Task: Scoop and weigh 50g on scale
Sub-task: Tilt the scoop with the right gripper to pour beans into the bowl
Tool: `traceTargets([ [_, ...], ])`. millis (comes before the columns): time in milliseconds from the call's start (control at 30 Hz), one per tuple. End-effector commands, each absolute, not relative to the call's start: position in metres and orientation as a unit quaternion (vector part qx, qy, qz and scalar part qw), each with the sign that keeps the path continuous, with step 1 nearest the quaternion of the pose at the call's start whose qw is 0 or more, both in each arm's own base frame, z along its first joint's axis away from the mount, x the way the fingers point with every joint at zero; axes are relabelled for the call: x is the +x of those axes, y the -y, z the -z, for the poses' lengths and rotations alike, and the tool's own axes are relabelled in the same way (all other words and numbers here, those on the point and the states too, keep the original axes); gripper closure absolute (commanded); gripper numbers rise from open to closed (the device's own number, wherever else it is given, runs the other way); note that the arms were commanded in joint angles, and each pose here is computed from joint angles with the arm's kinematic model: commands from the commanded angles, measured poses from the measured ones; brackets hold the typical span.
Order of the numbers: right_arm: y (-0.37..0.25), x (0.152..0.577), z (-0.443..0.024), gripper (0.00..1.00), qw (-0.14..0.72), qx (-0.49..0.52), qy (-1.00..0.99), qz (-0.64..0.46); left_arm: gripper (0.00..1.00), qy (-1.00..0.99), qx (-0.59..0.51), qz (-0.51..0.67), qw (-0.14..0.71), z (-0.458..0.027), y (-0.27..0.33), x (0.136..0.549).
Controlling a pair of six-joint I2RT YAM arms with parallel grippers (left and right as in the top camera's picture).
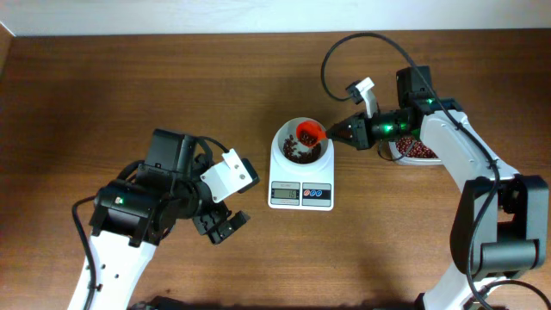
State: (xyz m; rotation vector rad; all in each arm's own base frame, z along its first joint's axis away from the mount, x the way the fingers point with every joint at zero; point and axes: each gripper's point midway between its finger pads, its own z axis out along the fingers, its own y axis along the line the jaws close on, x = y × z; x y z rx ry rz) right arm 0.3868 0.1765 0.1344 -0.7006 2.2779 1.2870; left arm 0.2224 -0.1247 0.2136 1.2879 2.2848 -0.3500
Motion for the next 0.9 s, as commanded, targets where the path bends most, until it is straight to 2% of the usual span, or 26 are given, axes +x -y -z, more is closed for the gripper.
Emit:
traceTargets([
  [0, -0.182, 0.386, -0.134, 0.96, 0.217, -0.266, -0.815, -0.466, 0.01, -0.835, 0.472, 0.136, 0.246, -0.214, 0.126, 0.22],
  [67, -0.187, 0.379, -0.142, 0.96, 0.234, -0.301, -0.786, -0.486, 0.01, -0.835, 0.472, 0.136, 0.246, -0.214, 0.126, 0.22],
  [133, -0.18, 0.387, -0.131, 0.96, 0.217, -0.264, -0.821, -0.458, 0.01, -0.835, 0.472, 0.136, 0.246, -0.214, 0.126, 0.22],
  [200, -0.188, 0.377, -0.145, 0.96, 0.238, -0.31, -0.777, -0.493, 0.01, -0.835, 0.472, 0.136, 0.246, -0.214, 0.126, 0.22],
  [267, -0.179, 0.389, -0.13, 0.96, 0.211, -0.248, -0.828, -0.456, 0.01, -0.835, 0.472, 0.136, 0.246, -0.214, 0.126, 0.22],
  [333, -0.193, 0.369, -0.157, 0.96, 0.256, -0.338, -0.742, -0.519, 0.01, -0.835, 0.472, 0.136, 0.246, -0.214, 0.126, 0.22],
  [400, -0.179, 0.387, -0.129, 0.96, 0.221, -0.274, -0.82, -0.451, 0.01, -0.835, 0.472, 0.136, 0.246, -0.214, 0.126, 0.22],
  [467, -0.192, 0.369, -0.154, 0.96, 0.245, -0.327, -0.752, -0.517, 0.01, -0.835, 0.472, 0.136, 0.246, -0.214, 0.126, 0.22],
  [533, -0.182, 0.384, -0.134, 0.96, 0.218, -0.273, -0.813, -0.466, 0.01, -0.835, 0.472, 0.136, 0.246, -0.214, 0.126, 0.22],
  [600, -0.189, 0.374, -0.147, 0.96, 0.238, -0.316, -0.771, -0.498, 0.01, -0.835, 0.472, 0.136, 0.246, -0.214, 0.126, 0.22],
  [633, -0.185, 0.381, -0.139, 0.96, 0.234, -0.302, -0.793, -0.474, 0.01, -0.835, 0.472, 0.136, 0.246, -0.214, 0.126, 0.22],
  [667, -0.175, 0.392, -0.123, 0.96, 0.206, -0.239, -0.842, -0.438, 0.01, -0.835, 0.472, 0.136, 0.246, -0.214, 0.126, 0.22],
  [733, -0.189, 0.376, -0.146, 0.96, 0.233, -0.303, -0.779, -0.497, 0.01, -0.835, 0.472, 0.136, 0.246, -0.214, 0.126, 0.22],
  [767, -0.188, 0.382, -0.141, 0.96, 0.241, -0.309, -0.786, -0.478, 0.01, -0.835, 0.472, 0.136, 0.246, -0.214, 0.126, 0.22],
  [800, -0.181, 0.393, -0.129, 0.96, 0.218, -0.253, -0.83, -0.446, 0.01, -0.835, 0.472, 0.136, 0.246, -0.214, 0.126, 0.22],
  [833, -0.186, 0.39, -0.134, 0.96, 0.214, -0.251, -0.821, -0.465, 0.01, -0.835, 0.472, 0.136, 0.246, -0.214, 0.126, 0.22],
  [867, -0.197, 0.379, -0.15, 0.96, 0.238, -0.306, -0.772, -0.503, 0.01, -0.835, 0.472, 0.136, 0.246, -0.214, 0.126, 0.22],
])
